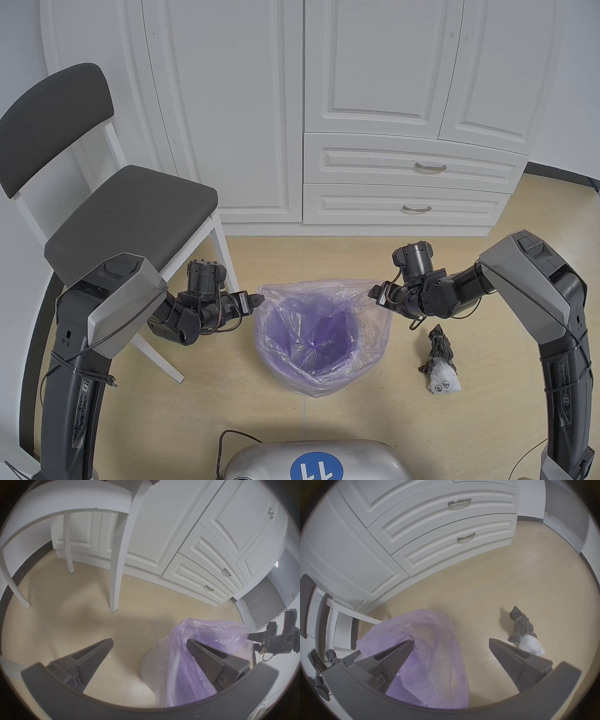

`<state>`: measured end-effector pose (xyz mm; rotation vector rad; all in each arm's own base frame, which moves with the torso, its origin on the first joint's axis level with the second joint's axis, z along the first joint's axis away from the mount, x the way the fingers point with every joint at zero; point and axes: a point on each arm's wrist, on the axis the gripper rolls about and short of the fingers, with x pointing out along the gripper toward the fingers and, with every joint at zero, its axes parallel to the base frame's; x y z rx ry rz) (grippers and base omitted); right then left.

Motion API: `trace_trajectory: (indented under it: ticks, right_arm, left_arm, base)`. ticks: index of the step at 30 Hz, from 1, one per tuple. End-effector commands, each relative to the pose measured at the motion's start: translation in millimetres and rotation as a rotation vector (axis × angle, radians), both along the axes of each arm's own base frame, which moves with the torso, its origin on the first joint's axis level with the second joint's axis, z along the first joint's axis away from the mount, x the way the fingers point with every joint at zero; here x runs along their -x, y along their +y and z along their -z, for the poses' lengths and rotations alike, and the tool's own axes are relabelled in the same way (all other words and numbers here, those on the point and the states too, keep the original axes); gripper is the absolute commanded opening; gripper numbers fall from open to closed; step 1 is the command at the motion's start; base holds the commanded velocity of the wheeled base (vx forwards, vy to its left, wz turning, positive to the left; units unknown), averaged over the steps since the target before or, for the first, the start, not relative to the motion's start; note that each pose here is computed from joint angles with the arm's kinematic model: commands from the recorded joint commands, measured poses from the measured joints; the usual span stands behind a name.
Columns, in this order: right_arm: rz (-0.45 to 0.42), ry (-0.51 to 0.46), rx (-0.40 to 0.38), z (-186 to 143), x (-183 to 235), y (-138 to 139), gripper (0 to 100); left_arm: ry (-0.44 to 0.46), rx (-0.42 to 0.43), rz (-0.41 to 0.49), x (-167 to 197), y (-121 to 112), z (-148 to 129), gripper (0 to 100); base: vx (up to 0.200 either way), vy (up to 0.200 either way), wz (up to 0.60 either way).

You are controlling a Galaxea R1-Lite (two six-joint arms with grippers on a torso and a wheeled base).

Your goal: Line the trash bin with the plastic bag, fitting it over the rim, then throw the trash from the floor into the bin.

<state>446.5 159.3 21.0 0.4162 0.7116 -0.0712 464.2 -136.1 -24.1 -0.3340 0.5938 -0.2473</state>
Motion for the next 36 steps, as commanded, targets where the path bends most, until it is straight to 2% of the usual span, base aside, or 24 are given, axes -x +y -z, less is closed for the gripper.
trace_trajectory:
  ticks: [1,9,16,21,33,36]
  right_arm:
    - [0.011,0.008,0.008,10,-7,-6,100]
    - [0.032,0.033,0.009,42,-19,-8,100]
    - [0.063,-0.006,-0.026,60,-35,-3,100]
    - [0.048,-0.008,-0.044,66,-34,13,100]
    - [0.083,-0.019,0.003,86,-43,14,100]
    - [0.083,0.018,0.022,88,-41,13,100]
  left_arm:
    - [-0.015,-0.016,-0.037,-6,0,4,100]
    - [-0.027,-0.029,-0.068,-13,1,12,100]
    - [-0.035,-0.052,-0.123,-22,-1,13,100]
    - [-0.061,-0.053,-0.185,-33,-5,17,100]
    - [0.004,-0.095,-0.203,-33,-5,23,100]
    - [0.061,-0.144,-0.212,-30,-1,29,100]
  base:
    - [0.000,0.000,0.00]
    - [0.000,0.000,0.00]
    - [0.000,0.000,0.00]
    - [0.000,0.000,0.00]
    - [0.000,0.000,0.00]
    - [0.000,0.000,0.00]
